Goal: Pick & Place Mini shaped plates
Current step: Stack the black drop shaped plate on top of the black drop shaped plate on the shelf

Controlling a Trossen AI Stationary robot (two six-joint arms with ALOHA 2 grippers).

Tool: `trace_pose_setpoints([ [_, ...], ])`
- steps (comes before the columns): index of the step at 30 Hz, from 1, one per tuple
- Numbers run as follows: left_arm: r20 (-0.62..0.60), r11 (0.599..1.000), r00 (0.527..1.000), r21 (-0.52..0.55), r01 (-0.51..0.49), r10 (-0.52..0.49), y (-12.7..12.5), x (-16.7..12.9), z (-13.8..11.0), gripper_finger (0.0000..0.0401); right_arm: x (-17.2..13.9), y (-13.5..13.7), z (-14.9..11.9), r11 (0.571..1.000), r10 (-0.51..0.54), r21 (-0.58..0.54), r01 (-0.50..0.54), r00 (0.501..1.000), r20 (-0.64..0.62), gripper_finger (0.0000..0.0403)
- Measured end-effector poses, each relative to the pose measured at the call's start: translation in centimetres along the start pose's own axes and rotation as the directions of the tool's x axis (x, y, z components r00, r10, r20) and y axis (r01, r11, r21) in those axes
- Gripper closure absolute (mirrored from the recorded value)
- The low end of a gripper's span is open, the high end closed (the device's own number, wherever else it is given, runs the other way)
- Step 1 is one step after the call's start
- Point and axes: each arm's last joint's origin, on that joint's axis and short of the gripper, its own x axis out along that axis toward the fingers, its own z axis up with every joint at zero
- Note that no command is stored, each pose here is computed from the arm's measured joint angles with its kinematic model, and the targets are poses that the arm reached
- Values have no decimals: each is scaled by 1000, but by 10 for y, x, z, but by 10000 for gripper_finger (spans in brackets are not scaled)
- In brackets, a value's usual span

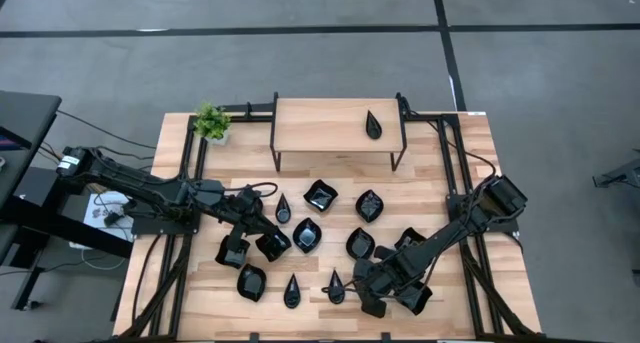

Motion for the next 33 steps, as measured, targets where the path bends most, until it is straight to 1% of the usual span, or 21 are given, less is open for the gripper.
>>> trace_pose_setpoints([
  [10, -1, 1000, 1000, 0, 1, -1, 0, 0, 0, 382, -14, 14, 12, 999, 40, 2, -40, 999, 34, 401],
  [14, -9, 999, 1000, -35, 13, -13, -3, 0, -2, 382, -23, 18, 22, 999, 42, -11, -42, 998, 45, 401],
  [18, -25, 999, 999, -36, 38, -39, -8, 1, -5, 382, -34, 16, 40, 999, 47, -18, -46, 996, 75, 401],
  [21, -25, 999, 999, -32, 37, -38, -10, 1, -6, 382, -44, 15, 56, 998, 56, -20, -55, 993, 104, 401],
  [25, -6, 999, 999, -31, 38, -38, -11, 1, -5, 382, -58, 11, 76, 998, 59, -27, -56, 989, 139, 401],
  [29, 27, 998, 998, -20, 58, -57, -12, 0, -1, 382, -76, 2, 98, 999, 41, -14, -40, 985, 166, 401],
  [31, 37, 997, 996, 13, 80, -80, -14, -2, 1, 382, -86, -6, 111, 1000, 29, -1, -29, 983, 182, 401],
  [33, 54, 990, 991, 66, 122, -125, -17, -6, 4, 382, -97, -14, 123, 1000, 17, 14, -20, 980, 200, 401],
])
